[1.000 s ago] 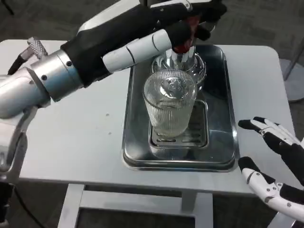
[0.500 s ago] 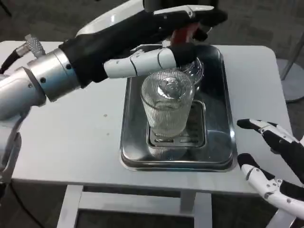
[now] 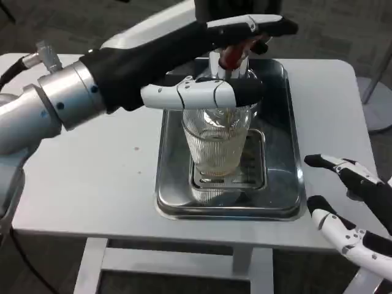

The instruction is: Grasp the cup under the faucet to collect the drink, then remove the cup.

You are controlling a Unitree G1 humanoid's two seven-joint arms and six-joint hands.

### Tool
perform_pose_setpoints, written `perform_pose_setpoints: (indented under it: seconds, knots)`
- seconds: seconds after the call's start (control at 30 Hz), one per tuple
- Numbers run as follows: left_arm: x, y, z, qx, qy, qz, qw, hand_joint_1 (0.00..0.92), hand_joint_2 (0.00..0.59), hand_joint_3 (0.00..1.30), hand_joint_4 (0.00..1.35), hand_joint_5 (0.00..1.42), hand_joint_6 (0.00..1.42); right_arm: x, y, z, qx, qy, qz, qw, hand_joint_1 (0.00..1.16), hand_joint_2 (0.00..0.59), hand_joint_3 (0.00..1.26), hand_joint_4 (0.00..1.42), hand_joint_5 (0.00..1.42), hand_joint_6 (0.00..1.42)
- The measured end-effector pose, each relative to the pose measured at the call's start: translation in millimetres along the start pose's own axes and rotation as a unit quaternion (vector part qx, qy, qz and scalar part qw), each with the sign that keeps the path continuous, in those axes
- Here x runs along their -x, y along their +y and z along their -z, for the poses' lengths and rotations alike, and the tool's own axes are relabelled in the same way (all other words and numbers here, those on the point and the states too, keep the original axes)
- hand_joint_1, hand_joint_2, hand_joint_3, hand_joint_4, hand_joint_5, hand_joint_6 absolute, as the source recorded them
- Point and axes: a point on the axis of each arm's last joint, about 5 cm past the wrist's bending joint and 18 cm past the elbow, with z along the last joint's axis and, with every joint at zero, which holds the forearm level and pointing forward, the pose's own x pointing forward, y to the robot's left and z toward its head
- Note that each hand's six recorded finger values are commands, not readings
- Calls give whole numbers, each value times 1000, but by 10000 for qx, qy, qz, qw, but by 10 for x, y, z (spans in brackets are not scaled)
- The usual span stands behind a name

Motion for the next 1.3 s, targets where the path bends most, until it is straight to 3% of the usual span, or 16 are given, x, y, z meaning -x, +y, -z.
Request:
perform_pose_setpoints:
  seconds: [0.23, 0.37, 0.43, 0.57, 0.67, 0.73, 0.93, 1.3]
  knots:
    - [-3, 1, -24, -169, 24, 26, 9999, 0, 88, 142, 84, 173, 254, 1, -5, 8, -85, -4, 4, 10000, 326, 481, 139, 87, 54, 202]
    - [3, -5, -27, -177, 25, 23, 9998, 0, 88, 140, 78, 172, 254, 5, -4, 24, -419, -86, 121, 9990, 414, 416, 108, 108, 129, 289]
    - [8, -10, -29, -180, 24, 20, 9998, 0, 88, 137, 77, 171, 254, 9, -4, 33, -649, -178, 218, 9975, 476, 358, 63, 118, 167, 314]
    - [16, -14, -30, -183, 31, 15, 9998, 0, 87, 133, 75, 166, 254, 22, 0, 45, -998, -349, 432, 9935, 560, 303, 16, 119, 197, 348]
    - [21, -17, -27, -178, 39, 3, 9998, 0, 86, 132, 74, 163, 254, 18, 6, 34, -1167, -599, 537, 9899, 616, 273, 5, 119, 209, 366]
    - [22, -18, -28, -179, 40, 2, 9998, 0, 86, 132, 74, 162, 254, 12, 12, 33, -1221, -673, 582, 9885, 653, 254, 5, 119, 210, 372]
    - [27, -17, -27, -183, 47, -1, 9998, 0, 84, 131, 73, 160, 254, -77, 93, 42, -1333, -856, 653, 9852, 707, 243, 5, 109, 198, 362]
    - [38, -13, -22, -189, 76, -1, 9998, 0, 76, 131, 82, 162, 254, -288, 264, 13, -1304, -1008, 714, 9837, 743, 239, 0, 87, 152, 322]
